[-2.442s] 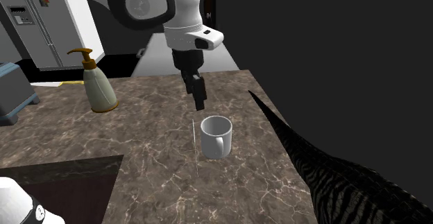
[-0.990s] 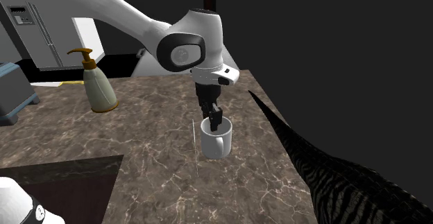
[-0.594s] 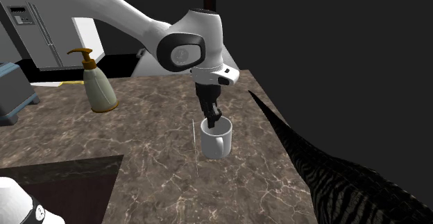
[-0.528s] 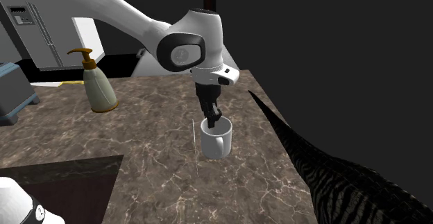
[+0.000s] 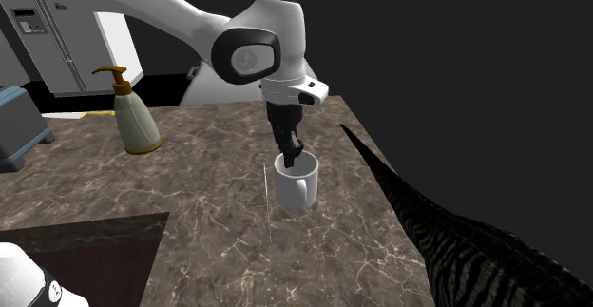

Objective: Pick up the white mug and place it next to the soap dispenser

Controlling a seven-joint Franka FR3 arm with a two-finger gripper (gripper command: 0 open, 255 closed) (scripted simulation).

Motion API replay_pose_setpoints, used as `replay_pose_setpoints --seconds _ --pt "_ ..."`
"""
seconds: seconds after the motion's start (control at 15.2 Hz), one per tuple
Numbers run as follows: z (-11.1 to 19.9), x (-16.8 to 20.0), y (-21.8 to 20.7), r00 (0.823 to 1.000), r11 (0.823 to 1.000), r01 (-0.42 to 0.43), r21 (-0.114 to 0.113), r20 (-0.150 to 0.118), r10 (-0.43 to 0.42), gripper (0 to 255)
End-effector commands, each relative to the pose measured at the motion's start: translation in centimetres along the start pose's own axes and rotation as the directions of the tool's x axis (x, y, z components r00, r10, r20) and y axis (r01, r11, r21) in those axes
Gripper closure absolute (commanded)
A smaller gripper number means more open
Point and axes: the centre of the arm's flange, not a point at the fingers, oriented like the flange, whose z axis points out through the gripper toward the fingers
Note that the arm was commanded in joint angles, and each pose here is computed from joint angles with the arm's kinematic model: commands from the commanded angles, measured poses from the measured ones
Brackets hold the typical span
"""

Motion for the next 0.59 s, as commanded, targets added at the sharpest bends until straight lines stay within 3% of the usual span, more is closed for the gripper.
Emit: replay_pose_setpoints --seconds 0.0,0.53 --pt "-1.1 0.1 0.0 1.000 1.000 0.000 0.000 0.000 0.000 255" --pt "-5.3 0.2 0.0 1.000 1.000 0.000 0.000 0.000 0.000 255"
